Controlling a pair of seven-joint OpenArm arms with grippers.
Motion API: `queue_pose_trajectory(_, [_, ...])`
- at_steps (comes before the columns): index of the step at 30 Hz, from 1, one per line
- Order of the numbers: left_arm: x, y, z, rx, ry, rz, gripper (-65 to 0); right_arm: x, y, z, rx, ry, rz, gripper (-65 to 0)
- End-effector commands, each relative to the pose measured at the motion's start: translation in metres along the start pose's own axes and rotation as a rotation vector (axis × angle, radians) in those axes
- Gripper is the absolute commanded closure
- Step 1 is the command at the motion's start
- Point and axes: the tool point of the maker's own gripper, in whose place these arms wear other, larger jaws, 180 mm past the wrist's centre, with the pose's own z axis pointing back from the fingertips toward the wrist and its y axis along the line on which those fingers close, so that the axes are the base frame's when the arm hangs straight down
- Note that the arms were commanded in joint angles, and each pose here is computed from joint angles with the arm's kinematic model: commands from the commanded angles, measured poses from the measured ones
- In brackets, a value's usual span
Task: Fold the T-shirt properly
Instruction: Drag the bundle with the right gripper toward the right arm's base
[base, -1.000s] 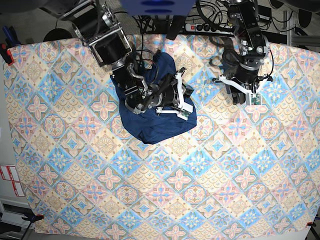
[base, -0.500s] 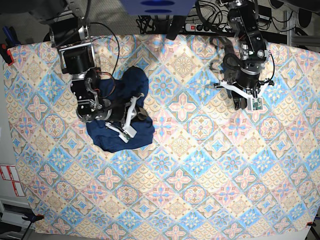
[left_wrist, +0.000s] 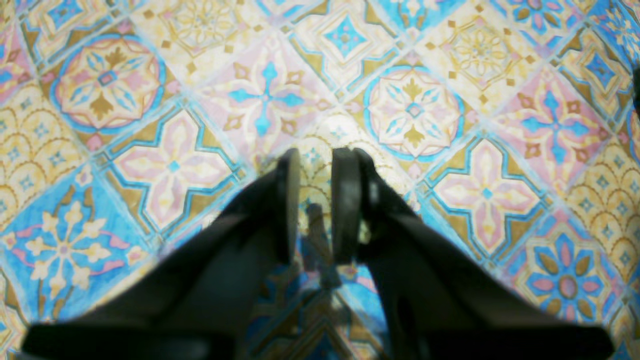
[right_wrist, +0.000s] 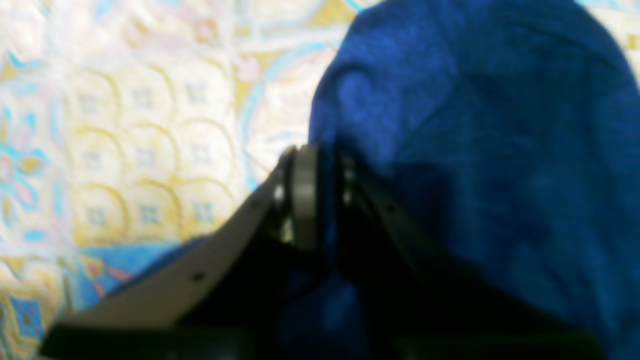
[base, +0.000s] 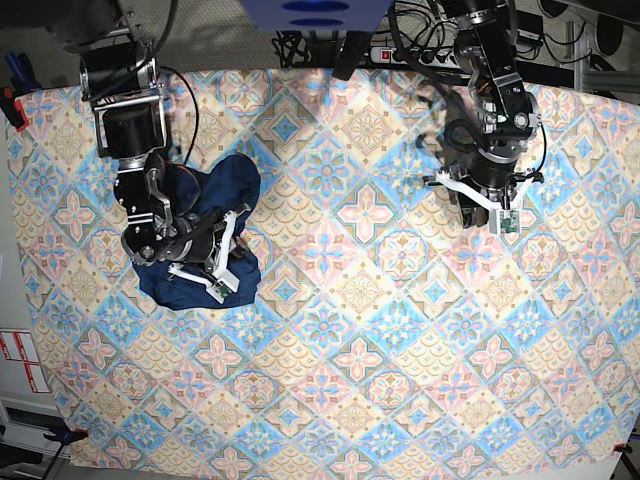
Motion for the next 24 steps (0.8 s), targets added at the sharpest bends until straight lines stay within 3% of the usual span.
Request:
queue_pose_trajectory(1, [0.011,0.000,0.001,-0.001,-0.039,0.001,-10.7,0.034,-0.013,0.014,-0.037,-0.086,0.034,-6.3])
queue_pose_trajectory(10, [0.011,-0.001,0.001,-0.006,-0.040,-0.001,-10.7,0.028,-0.009,0.075,-0.179,-0.122,0.070,-6.3])
queue_pose_trajectory(24, [0.013,-0.002,0.000,-0.007,-0.043,-0.002,-10.7,-0.039,0.001,0.083,-0.191,-0.040,-0.037,-6.3])
